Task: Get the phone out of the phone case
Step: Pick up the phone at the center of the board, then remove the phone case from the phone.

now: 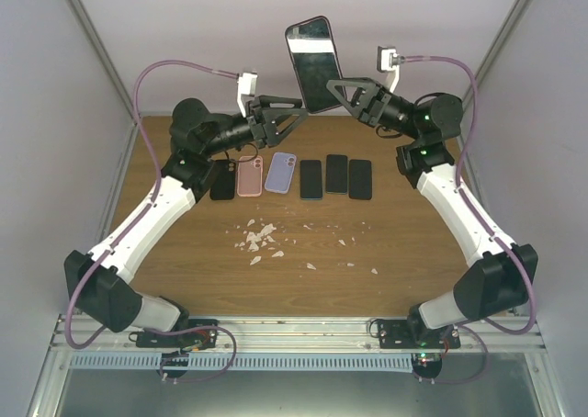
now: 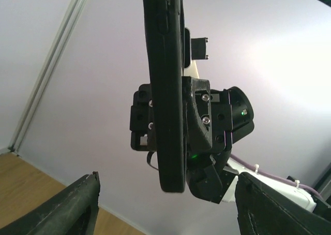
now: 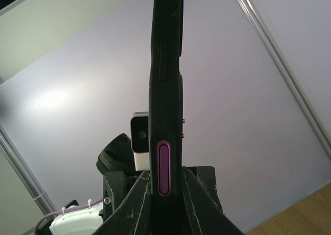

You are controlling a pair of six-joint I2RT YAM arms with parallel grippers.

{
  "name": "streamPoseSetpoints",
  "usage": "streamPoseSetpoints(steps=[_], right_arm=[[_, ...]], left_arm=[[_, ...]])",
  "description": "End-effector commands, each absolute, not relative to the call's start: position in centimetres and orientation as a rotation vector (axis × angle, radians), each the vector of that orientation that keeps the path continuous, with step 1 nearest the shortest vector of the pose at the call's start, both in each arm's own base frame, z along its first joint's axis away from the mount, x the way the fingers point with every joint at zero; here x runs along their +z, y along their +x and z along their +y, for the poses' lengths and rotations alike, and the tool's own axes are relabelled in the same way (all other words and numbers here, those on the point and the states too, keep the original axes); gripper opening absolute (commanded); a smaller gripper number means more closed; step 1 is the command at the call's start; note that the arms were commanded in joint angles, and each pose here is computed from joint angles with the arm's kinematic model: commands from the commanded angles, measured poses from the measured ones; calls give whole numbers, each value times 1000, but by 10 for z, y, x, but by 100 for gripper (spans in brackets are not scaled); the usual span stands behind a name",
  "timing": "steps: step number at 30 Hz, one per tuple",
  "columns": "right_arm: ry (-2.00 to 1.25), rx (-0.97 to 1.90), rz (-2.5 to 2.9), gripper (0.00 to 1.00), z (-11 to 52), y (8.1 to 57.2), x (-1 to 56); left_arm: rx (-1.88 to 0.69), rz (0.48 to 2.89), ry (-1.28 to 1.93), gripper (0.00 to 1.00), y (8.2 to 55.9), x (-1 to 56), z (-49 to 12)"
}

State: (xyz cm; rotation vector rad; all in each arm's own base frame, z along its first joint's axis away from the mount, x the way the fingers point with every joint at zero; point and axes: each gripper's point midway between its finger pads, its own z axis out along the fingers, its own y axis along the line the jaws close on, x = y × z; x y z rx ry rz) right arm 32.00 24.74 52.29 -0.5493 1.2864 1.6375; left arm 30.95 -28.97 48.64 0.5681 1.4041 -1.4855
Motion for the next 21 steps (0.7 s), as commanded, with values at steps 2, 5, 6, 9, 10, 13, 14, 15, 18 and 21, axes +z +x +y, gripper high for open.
streamPoseSetpoints(steps=[2,5,6,9,10,13,14,15,18,21], right_arm=[[-570,1613,1172,0,247,305,553],[-567,1616,1180,1,248,304,551],[-564,1617,1185,0,248,304,549],[-557,1626,1198,0,249,303,544],[-554,1630,1203,0,249,304,542],[-552,1636,1208,1,251,304,540],[-551,1638,1210,1,251,304,540],[-554,1639,1209,1,252,303,540],[-554,1642,1210,1,252,303,540],[-555,1644,1215,0,253,303,537]], left_arm=[[-1519,1290,599,69,301,513,-294],[-1526,1275,605,62,303,517,-296],[-1527,1267,608,60,303,519,-296],[-1532,1244,622,52,301,526,-298],[-1531,1239,626,51,301,527,-299],[-1535,1229,634,48,301,529,-301],[-1535,1228,635,46,301,529,-301],[-1536,1224,637,43,301,530,-302],[-1539,1225,636,33,301,529,-302],[-1536,1226,639,19,301,528,-303]])
